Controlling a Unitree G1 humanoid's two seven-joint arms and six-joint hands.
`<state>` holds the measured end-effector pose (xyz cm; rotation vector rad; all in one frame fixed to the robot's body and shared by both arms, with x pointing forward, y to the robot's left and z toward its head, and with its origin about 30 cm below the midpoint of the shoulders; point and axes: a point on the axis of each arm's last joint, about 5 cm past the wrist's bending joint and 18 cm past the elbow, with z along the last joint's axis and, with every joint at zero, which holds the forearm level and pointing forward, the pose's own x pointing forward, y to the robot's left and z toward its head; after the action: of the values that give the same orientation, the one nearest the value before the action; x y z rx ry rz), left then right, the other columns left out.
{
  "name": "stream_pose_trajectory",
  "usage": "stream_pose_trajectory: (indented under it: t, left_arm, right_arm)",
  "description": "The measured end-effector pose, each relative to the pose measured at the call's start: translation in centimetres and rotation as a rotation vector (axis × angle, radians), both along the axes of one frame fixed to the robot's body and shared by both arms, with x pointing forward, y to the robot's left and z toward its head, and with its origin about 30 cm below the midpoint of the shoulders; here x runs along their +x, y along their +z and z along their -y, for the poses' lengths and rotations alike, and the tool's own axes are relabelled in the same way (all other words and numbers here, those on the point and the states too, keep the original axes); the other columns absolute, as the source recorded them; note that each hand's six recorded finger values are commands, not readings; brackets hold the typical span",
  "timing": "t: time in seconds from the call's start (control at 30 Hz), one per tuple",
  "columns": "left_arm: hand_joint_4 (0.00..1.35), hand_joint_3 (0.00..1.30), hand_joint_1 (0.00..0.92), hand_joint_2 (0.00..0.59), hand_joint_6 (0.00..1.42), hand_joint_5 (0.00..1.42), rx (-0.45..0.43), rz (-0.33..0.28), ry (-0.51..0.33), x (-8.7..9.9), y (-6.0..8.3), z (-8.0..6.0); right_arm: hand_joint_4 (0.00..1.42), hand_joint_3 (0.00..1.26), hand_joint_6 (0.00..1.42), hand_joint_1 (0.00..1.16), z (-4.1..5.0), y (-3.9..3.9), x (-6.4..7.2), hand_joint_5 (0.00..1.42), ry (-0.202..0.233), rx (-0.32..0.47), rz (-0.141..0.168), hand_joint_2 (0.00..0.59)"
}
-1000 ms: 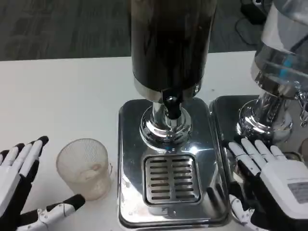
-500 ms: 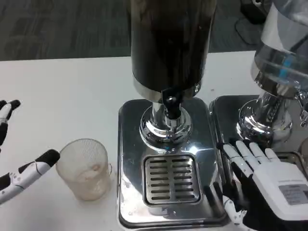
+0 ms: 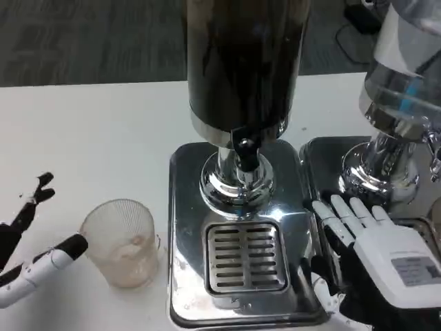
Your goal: Grasp the cup under the faucet to collect the drink, then remove the cup.
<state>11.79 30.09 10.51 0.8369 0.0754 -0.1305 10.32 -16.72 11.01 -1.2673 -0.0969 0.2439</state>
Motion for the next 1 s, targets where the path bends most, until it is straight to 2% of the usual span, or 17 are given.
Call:
stream_pose_trajectory:
  t: [0.2, 0.4, 0.47, 0.6, 0.77, 1.0]
  left_arm:
    - [0.0, 0.0, 0.0, 0.0, 0.0, 0.0, 0.02, 0.005, -0.061, 0.0, -0.2, 0.5]
    - [0.0, 0.0, 0.001, 0.0, 0.0, 0.0, 0.054, 0.005, -0.085, -0.1, -0.5, 0.8]
    - [0.0, 0.0, 0.027, 0.003, 0.0, 0.0, 0.073, 0.004, -0.092, -0.1, -0.8, 1.1]
    - [0.0, 0.0, 0.057, 0.004, 0.0, 0.0, 0.083, 0.022, -0.07, -0.3, -1.4, 1.4]
    - [0.0, 0.0, 0.08, 0.003, 0.0, 0.0, 0.048, 0.064, -0.003, -0.8, -3.1, 2.4]
    - [0.0, 0.0, 0.106, 0.009, 0.0, 0.0, 0.005, 0.081, 0.023, -1.1, -4.8, 3.8]
  right_arm:
    - [0.0, 0.08, 0.0, 0.4, 0.15, -0.09, 0.3, 0.0, 0.004, -0.004, -0.003, 0.586]
    - [0.0, 0.08, 0.0, 0.4, 0.3, -0.14, 0.5, 0.0, 0.002, 0.0, -0.009, 0.586]
    - [0.0, 0.09, 0.0, 0.4, 0.39, -0.06, 0.6, 0.0, 0.001, 0.006, -0.01, 0.586]
    - [0.0, 0.09, 0.0, 0.4, 0.61, 0.06, 0.8, 0.0, -0.004, 0.001, -0.013, 0.586]
    - [0.0, 0.1, 0.0, 0.39, 1.02, 0.26, 1.0, 0.0, -0.032, -0.011, -0.014, 0.586]
    - [0.0, 0.1, 0.0, 0.39, 1.47, 0.54, 1.0, 0.0, -0.036, -0.016, -0.017, 0.586]
